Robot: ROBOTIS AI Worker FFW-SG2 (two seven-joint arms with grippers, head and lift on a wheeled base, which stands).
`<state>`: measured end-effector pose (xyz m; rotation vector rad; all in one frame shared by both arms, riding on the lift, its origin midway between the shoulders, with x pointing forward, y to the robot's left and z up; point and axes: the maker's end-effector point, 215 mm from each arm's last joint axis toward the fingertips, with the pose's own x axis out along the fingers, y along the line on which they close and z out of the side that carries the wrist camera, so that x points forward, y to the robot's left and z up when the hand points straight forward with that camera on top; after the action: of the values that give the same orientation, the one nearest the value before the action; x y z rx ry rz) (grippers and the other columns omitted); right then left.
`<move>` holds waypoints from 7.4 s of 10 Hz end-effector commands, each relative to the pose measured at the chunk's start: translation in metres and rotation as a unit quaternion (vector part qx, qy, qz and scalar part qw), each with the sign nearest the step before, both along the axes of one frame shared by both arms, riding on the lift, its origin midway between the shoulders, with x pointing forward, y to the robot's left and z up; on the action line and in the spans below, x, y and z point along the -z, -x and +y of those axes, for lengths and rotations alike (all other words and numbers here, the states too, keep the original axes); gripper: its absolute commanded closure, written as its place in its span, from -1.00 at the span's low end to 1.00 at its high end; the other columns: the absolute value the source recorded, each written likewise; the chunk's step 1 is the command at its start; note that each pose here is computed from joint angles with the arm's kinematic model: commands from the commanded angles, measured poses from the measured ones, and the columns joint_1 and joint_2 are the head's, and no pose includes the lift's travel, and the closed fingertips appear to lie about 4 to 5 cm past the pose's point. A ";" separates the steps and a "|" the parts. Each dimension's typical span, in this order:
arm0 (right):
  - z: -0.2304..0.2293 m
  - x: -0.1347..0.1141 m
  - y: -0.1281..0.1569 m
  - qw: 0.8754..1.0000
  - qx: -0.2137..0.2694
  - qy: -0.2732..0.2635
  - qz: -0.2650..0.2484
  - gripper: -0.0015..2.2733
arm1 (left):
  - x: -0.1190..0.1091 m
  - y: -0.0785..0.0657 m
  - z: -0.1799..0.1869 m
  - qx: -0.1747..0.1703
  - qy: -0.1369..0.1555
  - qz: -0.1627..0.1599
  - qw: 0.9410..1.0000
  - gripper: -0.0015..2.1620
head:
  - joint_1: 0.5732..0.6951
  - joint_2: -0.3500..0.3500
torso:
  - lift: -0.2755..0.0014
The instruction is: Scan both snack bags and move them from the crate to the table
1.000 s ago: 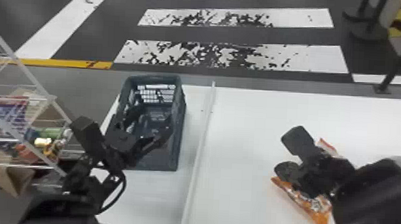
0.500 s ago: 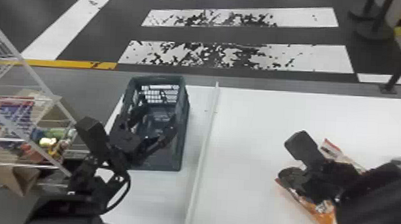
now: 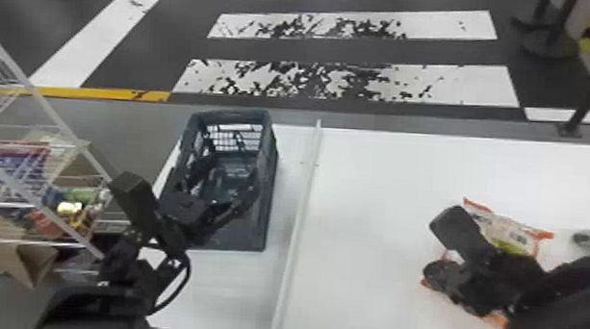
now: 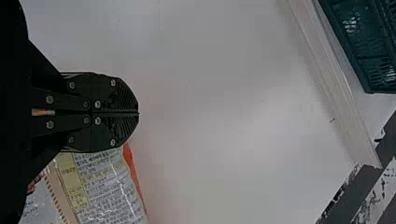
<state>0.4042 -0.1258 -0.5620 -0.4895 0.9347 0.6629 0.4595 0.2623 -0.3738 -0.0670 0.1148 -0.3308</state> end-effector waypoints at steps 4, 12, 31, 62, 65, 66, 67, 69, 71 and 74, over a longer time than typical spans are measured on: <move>-0.016 -0.002 0.009 1.000 0.019 -0.003 0.005 0.95 | 0.001 0.001 -0.001 0.001 0.001 0.001 1.000 -0.84 | 1.00 0.47 | 0.74; -0.035 0.001 0.020 0.999 0.035 0.007 0.009 0.95 | 0.005 0.001 -0.006 0.005 0.000 0.002 1.000 -0.84 | 1.00 0.36 | 0.74; -0.307 -0.002 -0.055 0.950 0.309 0.037 -0.036 -0.64 | 0.005 0.007 0.001 0.002 -0.004 0.005 1.000 -0.84 | 1.00 -0.56 | 0.74; -0.232 -0.075 -0.037 0.950 0.311 0.007 -0.031 0.98 | 0.004 0.012 0.011 -0.006 -0.008 0.004 1.000 -0.84 | 1.00 -0.17 | 0.74; -0.287 -0.051 -0.042 0.939 0.339 0.017 -0.047 0.98 | 0.004 0.012 0.010 -0.005 -0.007 0.005 1.000 -0.84 | 1.00 -0.37 | 0.74; -0.295 -0.043 -0.044 0.940 0.338 0.020 -0.051 0.98 | 0.004 0.012 0.009 -0.004 -0.006 0.004 1.000 -0.84 | 1.00 -0.45 | 0.74; -0.301 -0.036 -0.044 0.939 0.339 0.023 -0.048 0.98 | 0.003 0.012 0.008 -0.003 -0.006 0.004 1.000 -0.84 | 1.00 -0.50 | 0.74; -0.309 -0.024 -0.046 0.939 0.339 0.032 -0.042 0.98 | 0.001 0.011 0.008 -0.003 -0.007 0.002 1.000 -0.84 | 1.00 -0.56 | 0.74; -0.312 -0.015 -0.047 0.940 0.336 0.040 -0.036 0.98 | 0.001 0.011 0.008 -0.003 -0.007 0.002 1.000 -0.84 | 1.00 -0.58 | 0.74; -0.313 0.000 -0.043 0.942 0.331 0.048 -0.030 0.96 | 0.000 0.011 0.008 -0.003 -0.008 0.001 1.000 -0.84 | 1.00 -0.60 | 0.74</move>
<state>0.4484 -0.4395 -0.5592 -0.2489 0.9980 -0.0140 0.4486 0.2708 -0.3746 -0.0536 0.1206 -0.3230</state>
